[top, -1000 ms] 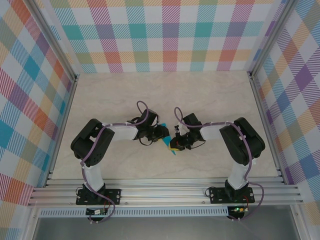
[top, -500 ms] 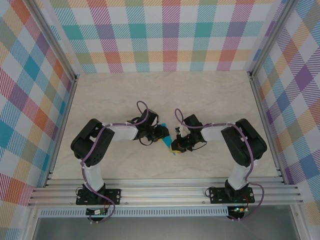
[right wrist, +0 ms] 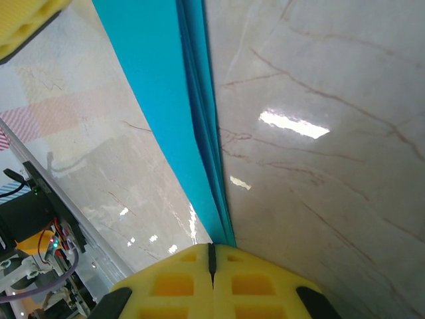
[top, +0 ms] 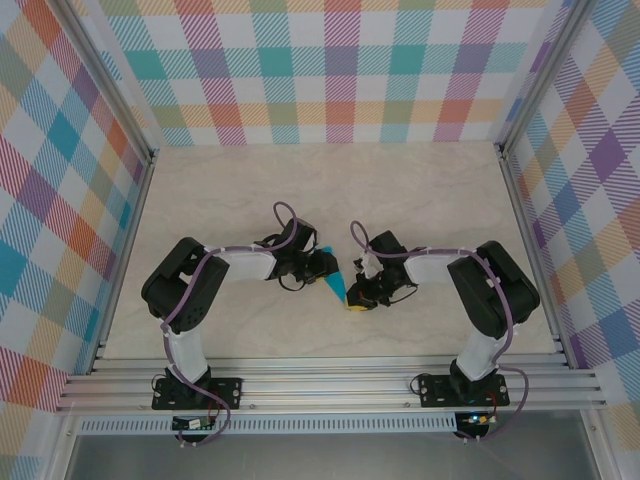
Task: Fold a paper plane with a square sheet of paper (pick it up from the middle)
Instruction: Fold the wing for the fifth time at the center of the table.
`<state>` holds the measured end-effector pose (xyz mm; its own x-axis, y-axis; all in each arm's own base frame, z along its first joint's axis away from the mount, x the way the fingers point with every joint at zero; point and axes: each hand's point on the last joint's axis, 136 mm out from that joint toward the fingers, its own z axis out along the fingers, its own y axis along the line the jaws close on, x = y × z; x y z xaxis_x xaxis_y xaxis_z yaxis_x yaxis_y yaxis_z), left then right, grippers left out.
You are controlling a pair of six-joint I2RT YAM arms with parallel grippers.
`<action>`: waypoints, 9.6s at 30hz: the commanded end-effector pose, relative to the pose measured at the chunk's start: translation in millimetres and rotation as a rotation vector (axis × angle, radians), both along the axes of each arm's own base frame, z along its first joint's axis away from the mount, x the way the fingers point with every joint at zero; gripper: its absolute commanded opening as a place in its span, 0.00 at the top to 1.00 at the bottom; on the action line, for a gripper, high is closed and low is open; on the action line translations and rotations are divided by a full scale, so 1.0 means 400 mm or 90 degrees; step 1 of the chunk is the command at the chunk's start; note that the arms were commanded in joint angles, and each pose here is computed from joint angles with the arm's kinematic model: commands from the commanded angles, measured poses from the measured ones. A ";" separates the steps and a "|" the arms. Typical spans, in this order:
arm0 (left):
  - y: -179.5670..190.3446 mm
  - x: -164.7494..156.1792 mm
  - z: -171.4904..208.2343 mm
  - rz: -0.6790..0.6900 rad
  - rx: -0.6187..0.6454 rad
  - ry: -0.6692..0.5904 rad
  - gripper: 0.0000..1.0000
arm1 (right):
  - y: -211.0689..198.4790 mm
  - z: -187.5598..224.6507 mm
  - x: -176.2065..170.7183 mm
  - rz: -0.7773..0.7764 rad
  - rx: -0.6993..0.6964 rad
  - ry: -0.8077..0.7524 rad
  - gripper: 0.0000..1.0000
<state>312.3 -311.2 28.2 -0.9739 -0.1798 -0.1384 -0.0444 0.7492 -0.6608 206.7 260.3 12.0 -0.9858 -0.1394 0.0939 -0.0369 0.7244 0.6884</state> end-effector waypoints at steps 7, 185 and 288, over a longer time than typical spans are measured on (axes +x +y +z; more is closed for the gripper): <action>0.034 -0.030 -0.073 0.007 0.058 0.049 0.63 | -0.052 -0.024 -0.059 0.000 -0.050 0.013 0.96; 0.051 0.004 -0.101 0.021 0.059 0.048 0.64 | 0.021 -0.052 0.046 -0.022 -0.080 -0.027 0.97; 0.249 0.221 0.005 0.086 0.041 0.009 0.62 | 0.020 -0.071 0.010 -0.011 -0.033 0.022 0.97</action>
